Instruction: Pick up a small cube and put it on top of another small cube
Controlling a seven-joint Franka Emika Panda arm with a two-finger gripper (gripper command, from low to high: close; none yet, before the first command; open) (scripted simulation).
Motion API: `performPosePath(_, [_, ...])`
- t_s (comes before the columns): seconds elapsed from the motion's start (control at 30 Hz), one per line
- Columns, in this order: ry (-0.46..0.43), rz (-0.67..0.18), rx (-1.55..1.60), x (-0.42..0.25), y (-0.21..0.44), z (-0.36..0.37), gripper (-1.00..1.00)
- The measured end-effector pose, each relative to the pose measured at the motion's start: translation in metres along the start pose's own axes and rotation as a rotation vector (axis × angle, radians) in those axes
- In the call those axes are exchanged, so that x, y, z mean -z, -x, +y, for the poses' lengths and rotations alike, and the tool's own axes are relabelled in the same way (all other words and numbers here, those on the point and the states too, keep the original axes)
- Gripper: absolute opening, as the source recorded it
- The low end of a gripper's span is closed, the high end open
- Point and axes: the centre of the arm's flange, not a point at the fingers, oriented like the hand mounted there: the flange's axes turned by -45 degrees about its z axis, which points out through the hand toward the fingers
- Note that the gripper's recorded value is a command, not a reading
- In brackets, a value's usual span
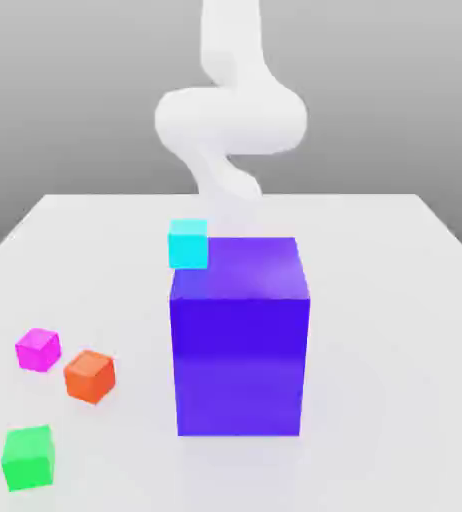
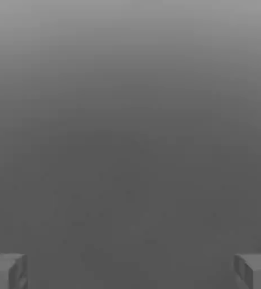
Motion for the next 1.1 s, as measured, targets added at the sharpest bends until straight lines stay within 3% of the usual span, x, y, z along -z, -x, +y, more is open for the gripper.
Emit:
performPosePath(0.33, [0.070,-0.340,-0.095,-0.198,0.140,0.173,0.00])
performPosePath(0.67, [0.100,-0.671,-0.233,-0.255,0.386,0.273,0.00])
performPosePath(1.0, [0.101,-0.717,-0.242,-0.300,0.459,0.278,0.00])
performPosePath(1.03, [0.099,-0.717,-0.244,-0.303,0.462,0.277,-1.00])
performPosePath(1.1, [0.099,-0.717,-0.244,-0.303,0.462,0.277,-1.00])
